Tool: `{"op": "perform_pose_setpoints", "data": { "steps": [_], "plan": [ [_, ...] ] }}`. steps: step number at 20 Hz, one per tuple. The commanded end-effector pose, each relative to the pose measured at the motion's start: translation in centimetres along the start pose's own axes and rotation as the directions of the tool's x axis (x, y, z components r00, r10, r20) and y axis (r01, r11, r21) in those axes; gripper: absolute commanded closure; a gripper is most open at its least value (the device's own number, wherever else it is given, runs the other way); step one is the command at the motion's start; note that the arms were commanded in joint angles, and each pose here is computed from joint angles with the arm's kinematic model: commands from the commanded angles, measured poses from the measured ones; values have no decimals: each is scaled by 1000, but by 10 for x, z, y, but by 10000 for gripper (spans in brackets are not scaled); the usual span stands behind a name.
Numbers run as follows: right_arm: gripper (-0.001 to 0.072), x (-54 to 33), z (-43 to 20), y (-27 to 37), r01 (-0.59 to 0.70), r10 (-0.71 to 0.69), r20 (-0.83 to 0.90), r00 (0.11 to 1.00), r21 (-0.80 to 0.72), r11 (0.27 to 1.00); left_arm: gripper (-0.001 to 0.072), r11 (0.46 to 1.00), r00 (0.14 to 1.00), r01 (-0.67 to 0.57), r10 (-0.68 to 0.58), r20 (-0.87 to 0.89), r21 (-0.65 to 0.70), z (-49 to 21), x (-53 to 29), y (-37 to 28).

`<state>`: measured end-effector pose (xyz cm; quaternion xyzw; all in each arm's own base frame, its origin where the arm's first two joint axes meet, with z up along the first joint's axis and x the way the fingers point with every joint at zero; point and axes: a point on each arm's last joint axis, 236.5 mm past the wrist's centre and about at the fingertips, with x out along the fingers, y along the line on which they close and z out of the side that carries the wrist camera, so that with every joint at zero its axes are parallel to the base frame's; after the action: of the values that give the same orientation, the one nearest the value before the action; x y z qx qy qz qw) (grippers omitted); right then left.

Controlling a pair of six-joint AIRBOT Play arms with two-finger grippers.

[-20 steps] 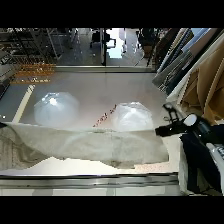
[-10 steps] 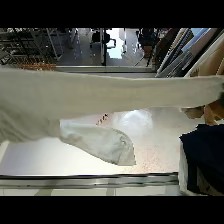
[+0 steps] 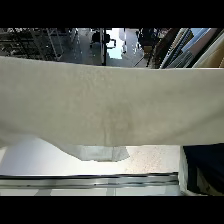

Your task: Fold the clothes and pants, and hang the long-sleeved shirts on hangers.

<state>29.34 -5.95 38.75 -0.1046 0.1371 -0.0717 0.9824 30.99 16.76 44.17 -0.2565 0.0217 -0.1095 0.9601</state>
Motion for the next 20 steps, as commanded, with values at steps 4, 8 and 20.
{"op": "perform_pose_setpoints", "data": {
  "steps": [4, 8, 20],
  "plan": [
    [686, 194, -151, 70, -202, 316, -389, 865, 305, 931, 695, 969, 839, -245, 229, -494, 35, -169, 136, 156],
    [685, 338, -228, 95, -107, 281, -387, 878, 414, 904, 696, 938, 832, -341, 329, -446, 56, -247, 248, 250],
    [216, 204, -322, 211, -366, 742, -654, 147, 661, 655, 17, 634, 140, -767, 323, -936, 104, -357, 20, 338]
  ]
}}
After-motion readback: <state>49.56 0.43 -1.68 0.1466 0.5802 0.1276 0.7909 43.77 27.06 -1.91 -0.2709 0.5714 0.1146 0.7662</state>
